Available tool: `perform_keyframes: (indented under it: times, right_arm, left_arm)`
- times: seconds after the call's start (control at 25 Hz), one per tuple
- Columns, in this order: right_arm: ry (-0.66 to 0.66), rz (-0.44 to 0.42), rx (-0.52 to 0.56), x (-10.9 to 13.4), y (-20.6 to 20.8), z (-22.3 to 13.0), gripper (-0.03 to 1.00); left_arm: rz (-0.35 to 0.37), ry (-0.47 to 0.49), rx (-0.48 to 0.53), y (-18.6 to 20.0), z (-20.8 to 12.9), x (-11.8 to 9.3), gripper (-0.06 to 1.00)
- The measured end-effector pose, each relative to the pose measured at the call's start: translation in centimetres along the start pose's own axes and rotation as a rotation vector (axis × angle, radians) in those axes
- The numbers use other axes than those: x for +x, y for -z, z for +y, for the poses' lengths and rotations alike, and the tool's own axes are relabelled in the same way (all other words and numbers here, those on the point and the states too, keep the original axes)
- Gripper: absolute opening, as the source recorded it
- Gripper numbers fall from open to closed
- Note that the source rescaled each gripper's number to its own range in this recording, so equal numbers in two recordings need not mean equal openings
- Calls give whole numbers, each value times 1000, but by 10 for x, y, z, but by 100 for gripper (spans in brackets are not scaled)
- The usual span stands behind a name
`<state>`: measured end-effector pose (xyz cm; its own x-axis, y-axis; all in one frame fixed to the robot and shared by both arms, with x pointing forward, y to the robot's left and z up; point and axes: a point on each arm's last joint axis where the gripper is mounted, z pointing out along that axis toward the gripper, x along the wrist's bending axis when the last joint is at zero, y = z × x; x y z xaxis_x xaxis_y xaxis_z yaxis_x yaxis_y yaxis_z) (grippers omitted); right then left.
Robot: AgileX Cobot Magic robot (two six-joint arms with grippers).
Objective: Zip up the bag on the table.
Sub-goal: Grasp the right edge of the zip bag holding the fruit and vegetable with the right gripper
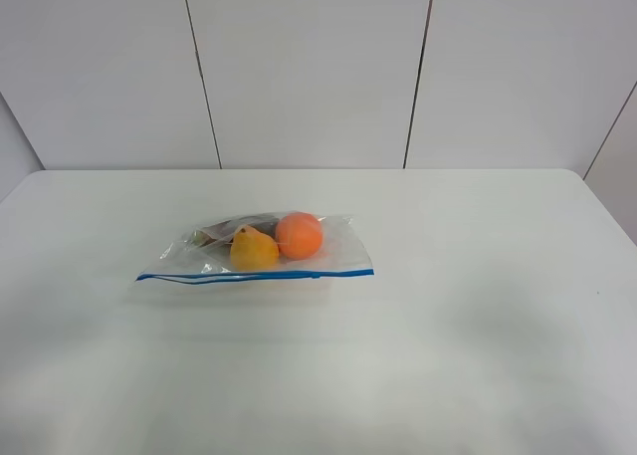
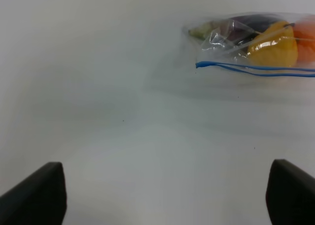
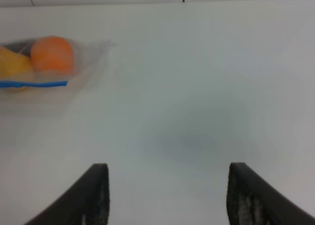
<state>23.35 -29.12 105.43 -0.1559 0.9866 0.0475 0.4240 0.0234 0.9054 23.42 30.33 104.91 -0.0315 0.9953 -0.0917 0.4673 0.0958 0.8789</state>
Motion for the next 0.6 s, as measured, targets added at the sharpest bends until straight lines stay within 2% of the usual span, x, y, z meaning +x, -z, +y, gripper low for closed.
perform_keyframes:
  times: [0.6]
  right_arm:
    - [0, 0, 0, 0, 0, 0, 89]
  left_arm:
    - [0, 0, 0, 0, 0, 0, 100]
